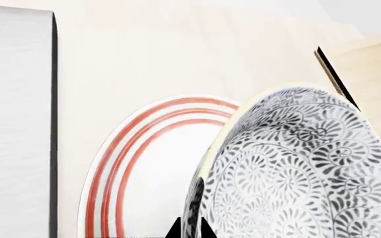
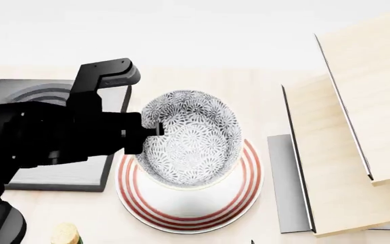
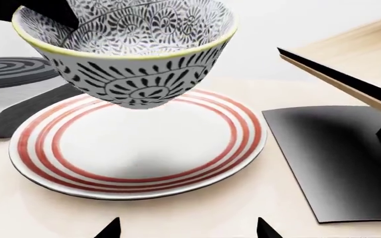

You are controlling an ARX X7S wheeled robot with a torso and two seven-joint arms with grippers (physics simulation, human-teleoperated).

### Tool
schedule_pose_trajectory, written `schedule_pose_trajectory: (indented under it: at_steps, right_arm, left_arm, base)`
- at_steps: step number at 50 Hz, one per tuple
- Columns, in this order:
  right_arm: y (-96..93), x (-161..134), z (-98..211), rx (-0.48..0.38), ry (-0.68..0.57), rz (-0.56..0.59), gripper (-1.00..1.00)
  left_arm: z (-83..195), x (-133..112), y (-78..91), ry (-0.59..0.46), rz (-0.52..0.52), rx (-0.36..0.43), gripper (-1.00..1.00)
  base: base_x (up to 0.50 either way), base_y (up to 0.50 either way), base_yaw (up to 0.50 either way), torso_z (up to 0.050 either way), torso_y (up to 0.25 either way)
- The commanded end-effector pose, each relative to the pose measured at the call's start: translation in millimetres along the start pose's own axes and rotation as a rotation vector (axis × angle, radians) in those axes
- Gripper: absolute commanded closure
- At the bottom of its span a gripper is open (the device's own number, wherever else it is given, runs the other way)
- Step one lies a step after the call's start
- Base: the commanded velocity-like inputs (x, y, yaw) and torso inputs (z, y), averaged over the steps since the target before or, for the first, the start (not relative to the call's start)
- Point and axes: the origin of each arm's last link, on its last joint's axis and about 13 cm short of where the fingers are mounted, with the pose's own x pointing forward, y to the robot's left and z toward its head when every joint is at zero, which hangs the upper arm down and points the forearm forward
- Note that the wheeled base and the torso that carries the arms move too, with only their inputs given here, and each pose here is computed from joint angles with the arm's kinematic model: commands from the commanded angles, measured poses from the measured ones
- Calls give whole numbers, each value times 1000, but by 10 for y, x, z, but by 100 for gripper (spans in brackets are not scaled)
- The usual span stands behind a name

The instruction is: Pick up the akita bowl and put it on the plate.

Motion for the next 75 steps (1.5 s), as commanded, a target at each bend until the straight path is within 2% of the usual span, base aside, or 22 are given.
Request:
schedule_pose_trajectory:
  at_steps: [1, 14, 26, 34, 38, 75]
  right_arm:
    - [-3, -12, -39, -9, 20, -6, -100]
    - [10, -14, -65, -12, 26, 2, -100]
    - [3, -15, -47, -11, 22, -1, -100]
    - [9, -16, -64, -12, 26, 0, -100]
    - [12, -11, -68, -13, 27, 1, -100]
    - [12, -14, -87, -8, 28, 4, -100]
  left_arm:
    - [-64, 44, 0, -9, -11, -59, 100]
    - [-128, 85, 18, -20, -10, -119, 100]
    - [-227, 133, 26, 3, -8, -135, 100]
    - [-280, 158, 26, 3, -17, -206, 100]
    - [-303, 168, 23, 8, -24, -215, 100]
    - [-426, 233, 14, 28, -6, -204, 100]
  base:
    - [0, 0, 0, 0, 0]
    - [0, 0, 0, 0, 0]
    - [0, 0, 0, 0, 0]
    - [0, 0, 0, 0, 0]
    - [0, 0, 0, 0, 0]
    - [0, 0, 0, 0, 0]
